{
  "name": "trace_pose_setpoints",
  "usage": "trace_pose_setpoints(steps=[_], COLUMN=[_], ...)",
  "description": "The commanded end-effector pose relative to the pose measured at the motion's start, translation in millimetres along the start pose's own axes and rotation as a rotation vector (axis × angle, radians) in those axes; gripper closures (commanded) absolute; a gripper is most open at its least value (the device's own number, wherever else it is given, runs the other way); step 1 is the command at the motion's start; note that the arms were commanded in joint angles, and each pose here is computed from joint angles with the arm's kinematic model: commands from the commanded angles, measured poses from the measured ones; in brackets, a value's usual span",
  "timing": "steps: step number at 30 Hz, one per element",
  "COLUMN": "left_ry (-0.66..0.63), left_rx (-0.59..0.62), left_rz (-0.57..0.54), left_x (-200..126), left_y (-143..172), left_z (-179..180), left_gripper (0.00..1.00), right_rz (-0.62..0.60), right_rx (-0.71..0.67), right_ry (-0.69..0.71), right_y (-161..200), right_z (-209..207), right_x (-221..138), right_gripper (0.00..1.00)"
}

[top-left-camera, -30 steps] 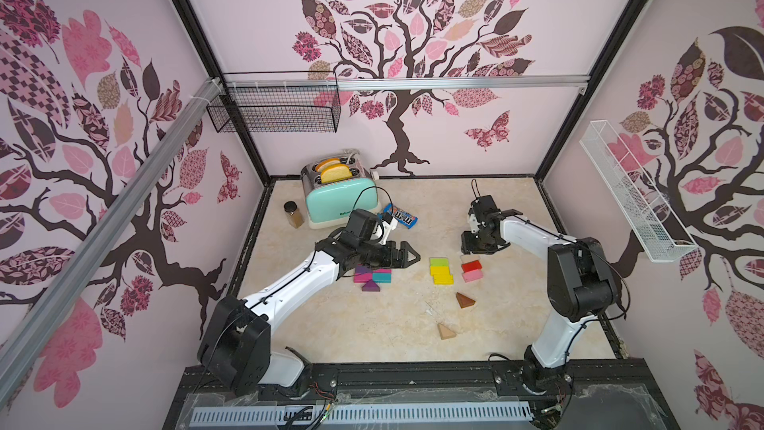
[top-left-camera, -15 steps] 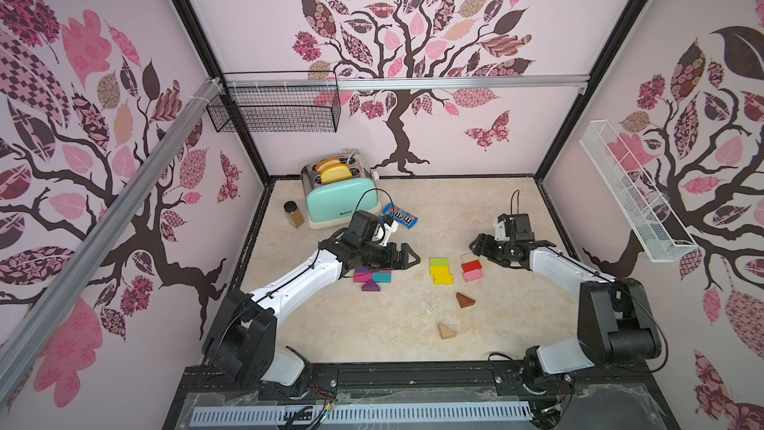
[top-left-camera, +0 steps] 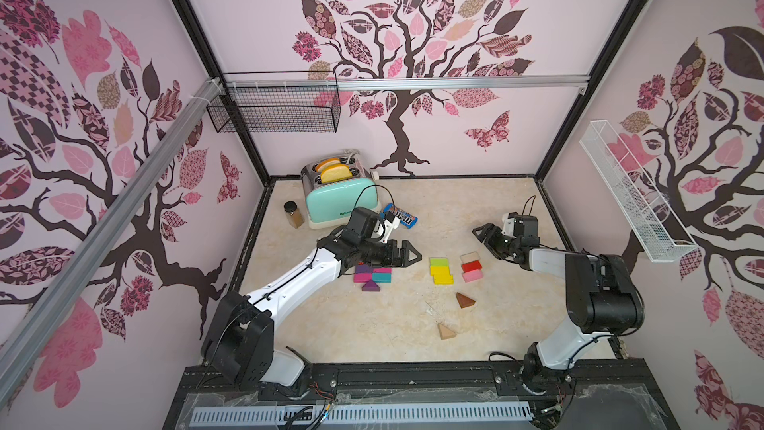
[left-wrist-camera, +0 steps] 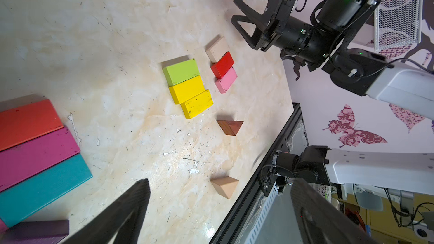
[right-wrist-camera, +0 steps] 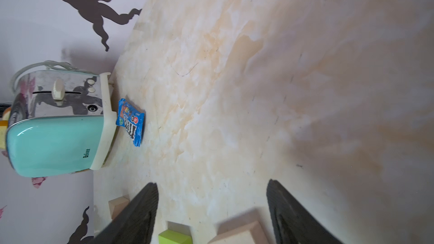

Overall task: Assemble a piece of candy with building blocks
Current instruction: Adjust the building block at the center of the board, then assemble the building block at the center of the board.

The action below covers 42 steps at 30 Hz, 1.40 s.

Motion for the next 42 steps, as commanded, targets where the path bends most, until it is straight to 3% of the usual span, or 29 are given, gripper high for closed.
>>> trace_pose_setpoints(steps=[1, 7, 25, 42], left_ry=[0.037, 0.052, 0.062, 0.052], left_rx=[0.023, 0.016, 0.021, 0.029], left_rz=[-0.039, -0.046, -0.060, -0.071], left_x=[-7, -9, -13, -20], left_y=[-15, -16, -19, -17], left_z=[-13, -16, -21, -24], left_gripper=[0.02, 0.02, 0.02, 0.02], right_rz=[0.003, -0.017, 0.010, 0.050], right_rx=[0.110, 0.236, 0.222, 0.273], right_ry=[-0.063, -0.072, -0.007, 0.028], right_y=[10, 29, 57, 93], right_z=[-11, -41, -47, -52], right_x=[8, 13, -13, -1], right_gripper=[0.24, 0.25, 0.27, 0.28])
Point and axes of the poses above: each gripper's point midway between its finger pads, its own x axis out along the fingers, its own z axis along the line the jaws close on, y = z × x, the point moved 3 cm from there along -x, back along the fingers, and after that the axes turned 7 degrees about x, right-handed, at the moved point
